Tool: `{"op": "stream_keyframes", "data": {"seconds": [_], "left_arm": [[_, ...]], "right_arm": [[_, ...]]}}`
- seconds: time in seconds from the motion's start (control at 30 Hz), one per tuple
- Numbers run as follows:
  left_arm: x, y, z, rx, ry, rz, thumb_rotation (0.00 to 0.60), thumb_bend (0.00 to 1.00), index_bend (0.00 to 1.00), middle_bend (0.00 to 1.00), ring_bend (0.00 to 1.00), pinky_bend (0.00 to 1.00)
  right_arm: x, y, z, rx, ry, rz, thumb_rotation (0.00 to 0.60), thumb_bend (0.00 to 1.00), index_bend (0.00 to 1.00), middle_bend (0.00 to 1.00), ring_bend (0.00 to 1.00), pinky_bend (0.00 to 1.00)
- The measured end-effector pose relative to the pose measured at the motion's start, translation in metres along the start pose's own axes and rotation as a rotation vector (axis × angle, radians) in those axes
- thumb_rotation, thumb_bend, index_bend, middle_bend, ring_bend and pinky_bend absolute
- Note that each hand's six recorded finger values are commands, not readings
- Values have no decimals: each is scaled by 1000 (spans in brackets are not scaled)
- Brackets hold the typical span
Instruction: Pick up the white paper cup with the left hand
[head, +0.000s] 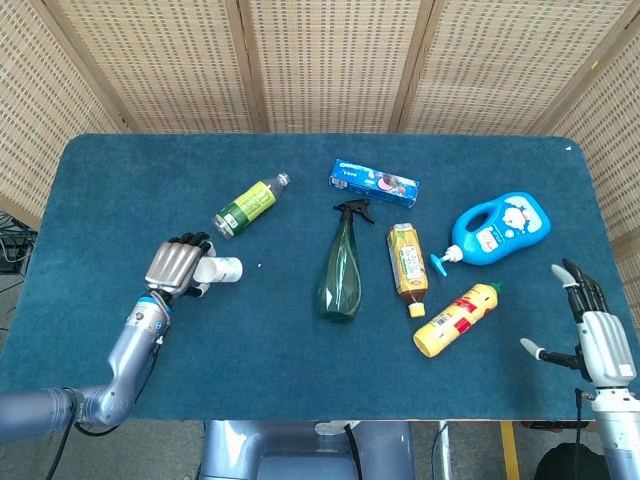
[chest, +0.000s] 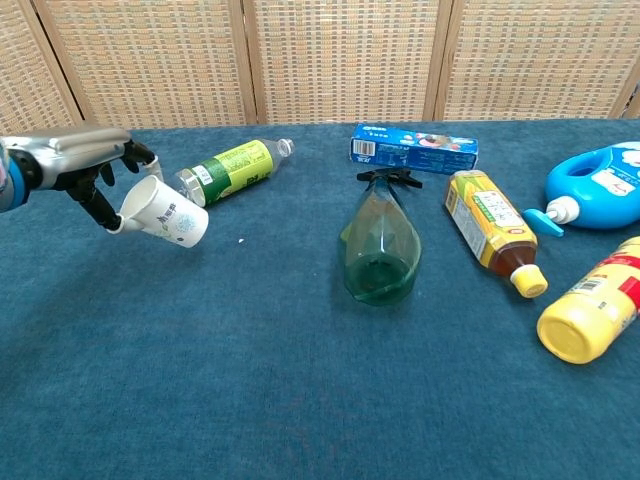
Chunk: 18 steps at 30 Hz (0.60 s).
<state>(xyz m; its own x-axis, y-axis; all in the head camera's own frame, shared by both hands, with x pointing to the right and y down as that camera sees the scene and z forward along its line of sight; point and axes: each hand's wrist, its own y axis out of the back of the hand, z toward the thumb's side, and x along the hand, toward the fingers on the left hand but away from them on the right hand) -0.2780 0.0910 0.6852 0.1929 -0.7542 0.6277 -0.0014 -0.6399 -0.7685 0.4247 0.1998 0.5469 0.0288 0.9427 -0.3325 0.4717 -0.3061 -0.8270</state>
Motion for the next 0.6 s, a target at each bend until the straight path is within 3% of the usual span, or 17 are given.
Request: {"op": "stream_keyframes", "data": {"seconds": [0.17,0.27,0.6], "left_arm": [[0,-15,-13,-178,-3,18,600,277,396,186,188,284],[1,-22,-19,-228,-20,22,600,275,391,180,181,279],[0,-48,-31,-222,-84,-18,600,273,361,156,120,230]], "right_arm": [[-1,-3,0,8,5,3,600,104,76,0,0,0],[-1,-3,0,9,5,3,600,104,76,0,0,0],[-2,-5,0,14,7,4,600,103,76,0,0,0]]}}
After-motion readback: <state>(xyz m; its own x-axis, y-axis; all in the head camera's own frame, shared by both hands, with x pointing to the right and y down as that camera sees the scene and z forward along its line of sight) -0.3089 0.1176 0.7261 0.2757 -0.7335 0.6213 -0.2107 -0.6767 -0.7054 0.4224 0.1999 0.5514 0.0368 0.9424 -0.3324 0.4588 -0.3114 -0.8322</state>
